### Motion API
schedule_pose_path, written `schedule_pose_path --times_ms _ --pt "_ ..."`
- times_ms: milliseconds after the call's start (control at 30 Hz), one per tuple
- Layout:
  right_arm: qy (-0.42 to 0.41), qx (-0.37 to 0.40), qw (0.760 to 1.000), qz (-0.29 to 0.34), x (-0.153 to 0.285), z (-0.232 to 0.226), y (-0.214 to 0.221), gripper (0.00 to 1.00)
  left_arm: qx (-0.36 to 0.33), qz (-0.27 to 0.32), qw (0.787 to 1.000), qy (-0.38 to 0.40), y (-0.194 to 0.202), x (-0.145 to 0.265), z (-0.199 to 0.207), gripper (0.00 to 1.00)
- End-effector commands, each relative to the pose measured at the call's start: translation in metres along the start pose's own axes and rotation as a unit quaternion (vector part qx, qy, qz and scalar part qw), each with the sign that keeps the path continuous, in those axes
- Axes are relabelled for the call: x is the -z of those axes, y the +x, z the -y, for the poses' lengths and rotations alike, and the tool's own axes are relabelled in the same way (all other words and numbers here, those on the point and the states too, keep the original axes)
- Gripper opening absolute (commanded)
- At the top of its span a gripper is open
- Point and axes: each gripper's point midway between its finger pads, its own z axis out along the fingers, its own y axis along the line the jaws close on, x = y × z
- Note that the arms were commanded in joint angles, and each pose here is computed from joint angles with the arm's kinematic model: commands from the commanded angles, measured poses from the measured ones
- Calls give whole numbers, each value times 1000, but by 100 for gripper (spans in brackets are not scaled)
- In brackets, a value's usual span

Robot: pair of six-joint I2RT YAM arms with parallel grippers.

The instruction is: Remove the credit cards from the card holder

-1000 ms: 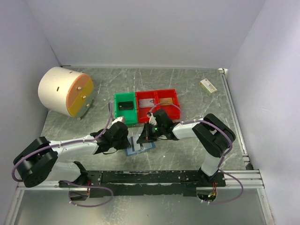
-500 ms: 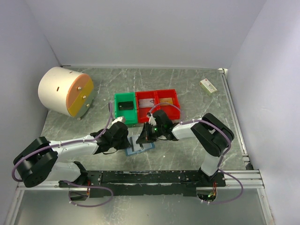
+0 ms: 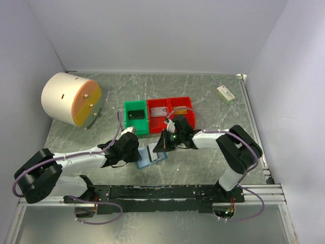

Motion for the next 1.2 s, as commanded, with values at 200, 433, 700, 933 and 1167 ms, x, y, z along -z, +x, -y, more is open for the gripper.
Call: schedule_pose_path --times_ms 200,433,700,933,1167 --pt "28 75 997 -9 45 -2 -10 0 -3 4 1000 -7 3 3 -7 8" --pt "33 144 988 54 63 -22 -36 0 4 30 998 56 -11 25 17 25" --pt "0 288 936 201 101 -75 -73 0 19 73 994 76 -24 53 16 57" --pt "98 462 795 381 150 -102 -112 0 37 80 994 59 -21 54 2 80" --pt "237 570 709 341 151 -75 -154 0 44 78 995 50 -20 54 0 84"
